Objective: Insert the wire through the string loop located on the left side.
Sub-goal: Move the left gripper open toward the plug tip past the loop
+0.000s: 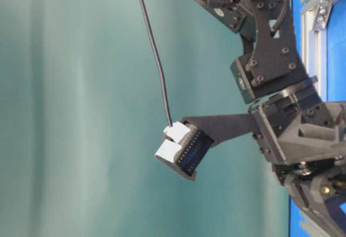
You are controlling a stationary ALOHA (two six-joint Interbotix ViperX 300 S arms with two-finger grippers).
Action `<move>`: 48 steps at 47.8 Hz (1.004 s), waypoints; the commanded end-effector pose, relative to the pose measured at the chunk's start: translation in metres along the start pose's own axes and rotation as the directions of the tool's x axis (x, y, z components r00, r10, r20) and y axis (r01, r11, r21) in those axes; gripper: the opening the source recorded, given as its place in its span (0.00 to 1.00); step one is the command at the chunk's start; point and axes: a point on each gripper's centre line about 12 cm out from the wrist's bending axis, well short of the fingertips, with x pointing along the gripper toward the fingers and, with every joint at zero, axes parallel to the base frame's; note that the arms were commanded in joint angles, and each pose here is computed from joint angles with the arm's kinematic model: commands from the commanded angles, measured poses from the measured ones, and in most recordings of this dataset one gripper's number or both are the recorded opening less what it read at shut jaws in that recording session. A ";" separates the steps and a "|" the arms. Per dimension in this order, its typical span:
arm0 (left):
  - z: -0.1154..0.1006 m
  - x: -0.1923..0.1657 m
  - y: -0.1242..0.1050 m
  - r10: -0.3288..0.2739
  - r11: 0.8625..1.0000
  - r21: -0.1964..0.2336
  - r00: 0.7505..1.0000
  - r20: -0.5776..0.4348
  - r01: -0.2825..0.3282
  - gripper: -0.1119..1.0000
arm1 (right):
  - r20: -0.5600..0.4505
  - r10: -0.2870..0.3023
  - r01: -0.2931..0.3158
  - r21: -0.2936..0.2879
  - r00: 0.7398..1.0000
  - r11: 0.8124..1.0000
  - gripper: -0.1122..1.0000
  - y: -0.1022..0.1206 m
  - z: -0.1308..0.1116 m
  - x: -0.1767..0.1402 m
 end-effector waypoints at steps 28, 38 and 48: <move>-0.029 0.023 -0.007 -0.017 1.000 0.020 0.986 -0.167 0.020 0.91 | 0.045 -0.002 0.002 0.005 0.999 1.000 0.10 -0.001 0.019 -0.001; -0.030 0.031 -0.007 -0.015 1.000 0.023 0.984 -0.180 0.019 0.91 | 0.045 0.000 0.000 0.003 0.999 1.000 0.10 0.000 0.019 -0.001; -0.030 0.030 -0.006 -0.012 1.000 0.020 0.984 -0.178 0.016 0.91 | 0.045 -0.002 0.002 0.005 0.999 1.000 0.10 -0.001 0.019 -0.001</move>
